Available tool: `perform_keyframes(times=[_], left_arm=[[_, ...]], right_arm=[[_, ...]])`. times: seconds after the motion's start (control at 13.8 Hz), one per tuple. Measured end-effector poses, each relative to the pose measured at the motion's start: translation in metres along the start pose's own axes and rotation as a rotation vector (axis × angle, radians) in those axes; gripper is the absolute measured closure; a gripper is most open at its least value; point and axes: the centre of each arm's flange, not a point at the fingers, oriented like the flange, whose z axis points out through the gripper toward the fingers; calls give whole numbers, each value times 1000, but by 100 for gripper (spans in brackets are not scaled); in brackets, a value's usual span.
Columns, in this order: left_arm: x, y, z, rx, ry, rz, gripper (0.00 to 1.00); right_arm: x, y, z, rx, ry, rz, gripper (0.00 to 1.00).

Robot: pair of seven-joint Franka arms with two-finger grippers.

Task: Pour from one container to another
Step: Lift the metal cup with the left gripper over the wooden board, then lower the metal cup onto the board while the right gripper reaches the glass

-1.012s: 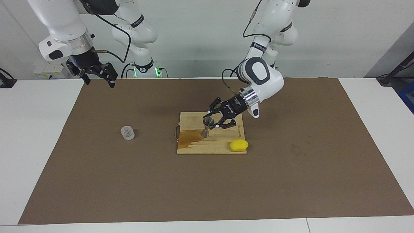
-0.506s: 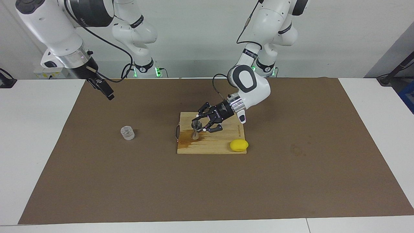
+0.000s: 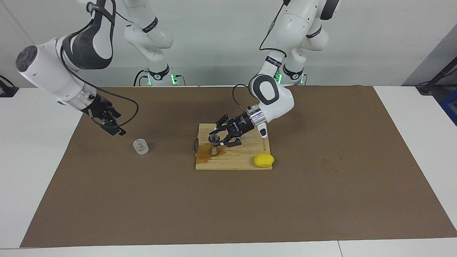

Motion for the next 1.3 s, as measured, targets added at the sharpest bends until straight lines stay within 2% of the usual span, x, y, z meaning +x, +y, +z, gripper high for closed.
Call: perform_keyframes(times=[0.22, 0.43, 0.51, 0.72, 0.79, 1.08, 1.3], left_arm=[[2, 0, 1, 0, 2, 7, 49], [3, 1, 1, 0, 4, 13, 49], [3, 1, 1, -1, 3, 12, 42], [3, 1, 0, -4, 1, 9, 7], [3, 1, 0, -4, 0, 9, 0], [3, 0, 1, -1, -1, 13, 0], [-13, -1, -3, -5, -21, 38, 0]], right_arm=[[30, -6, 46, 9, -19, 46, 0], [50, 8, 76, 29, -90, 128, 0], [55, 14, 83, 33, -101, 148, 0], [64, 27, 103, 39, -122, 184, 0], [67, 32, 110, 34, -129, 186, 0], [75, 38, 137, 43, -188, 215, 0], [84, 39, 155, 49, -215, 222, 0]])
